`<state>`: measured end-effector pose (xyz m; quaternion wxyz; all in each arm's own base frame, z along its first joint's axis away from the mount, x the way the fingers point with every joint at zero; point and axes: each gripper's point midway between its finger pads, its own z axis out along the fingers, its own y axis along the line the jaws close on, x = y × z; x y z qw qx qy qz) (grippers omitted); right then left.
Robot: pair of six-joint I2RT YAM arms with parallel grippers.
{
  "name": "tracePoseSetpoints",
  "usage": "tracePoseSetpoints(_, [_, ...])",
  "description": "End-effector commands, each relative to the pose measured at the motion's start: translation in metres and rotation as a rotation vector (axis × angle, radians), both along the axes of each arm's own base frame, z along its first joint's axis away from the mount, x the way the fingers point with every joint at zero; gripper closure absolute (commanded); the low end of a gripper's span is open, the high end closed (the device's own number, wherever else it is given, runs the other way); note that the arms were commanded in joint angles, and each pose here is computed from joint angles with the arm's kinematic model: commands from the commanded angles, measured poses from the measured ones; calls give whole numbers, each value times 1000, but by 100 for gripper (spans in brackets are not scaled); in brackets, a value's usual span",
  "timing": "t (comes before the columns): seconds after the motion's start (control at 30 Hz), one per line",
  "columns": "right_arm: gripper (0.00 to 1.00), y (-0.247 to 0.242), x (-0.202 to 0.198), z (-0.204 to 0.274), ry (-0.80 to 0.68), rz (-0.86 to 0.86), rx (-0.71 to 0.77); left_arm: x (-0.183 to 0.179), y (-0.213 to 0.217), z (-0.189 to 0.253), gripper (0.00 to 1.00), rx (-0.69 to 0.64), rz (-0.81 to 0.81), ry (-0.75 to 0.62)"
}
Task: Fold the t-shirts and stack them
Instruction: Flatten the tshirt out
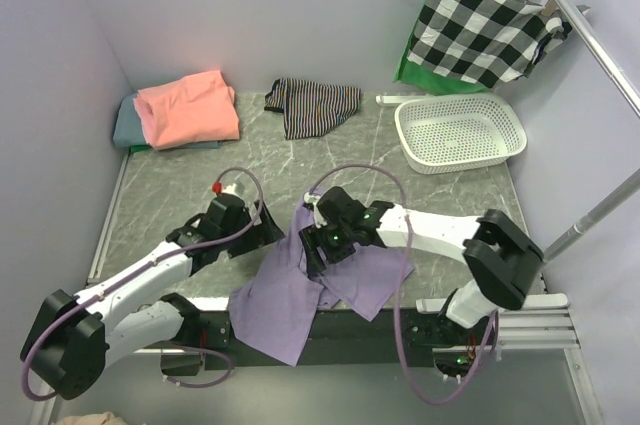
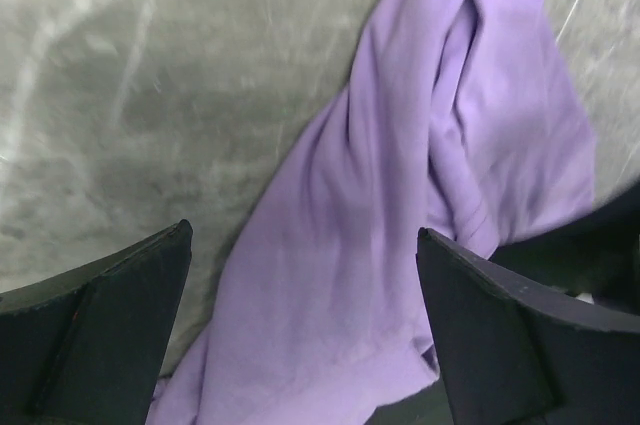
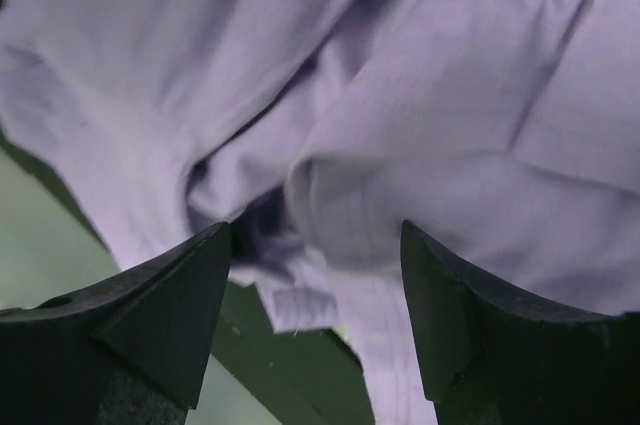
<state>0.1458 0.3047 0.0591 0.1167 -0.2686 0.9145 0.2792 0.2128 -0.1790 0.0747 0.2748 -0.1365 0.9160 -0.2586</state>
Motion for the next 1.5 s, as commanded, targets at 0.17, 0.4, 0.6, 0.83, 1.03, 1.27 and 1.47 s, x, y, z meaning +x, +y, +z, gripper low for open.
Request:
tracePoseSetpoints(0.17, [36, 24, 33, -13, -52, -7, -64, -29, -29, -19, 3, -74, -97, 69])
tracePoseSetpoints(0.4, [84, 21, 44, 1, -114, -36, -65, -27, -35, -23, 95, -49, -117, 70])
tracePoseSetpoints(0.6, [88, -4, 69, 39, -291, -145, -106, 5, -18, 3, 99, 123, -66, -17])
tracePoseSetpoints(0.83, [89, -68, 88, 75, -440, -336, -193, 77, 41, 64, 99, 222, 137, -152])
tracePoseSetpoints(1.03, [94, -126, 80, 72, -439, -452, -354, 113, 81, 107, 99, 284, 232, -233])
tracePoseSetpoints(1.27, [100, -173, 72, 66, -422, -655, -392, 135, 117, 124, 94, 346, 297, -242])
tracePoseSetpoints(1.47, [100, -208, 74, 88, -480, -836, -393, 130, 152, 132, 84, 432, 369, -212])
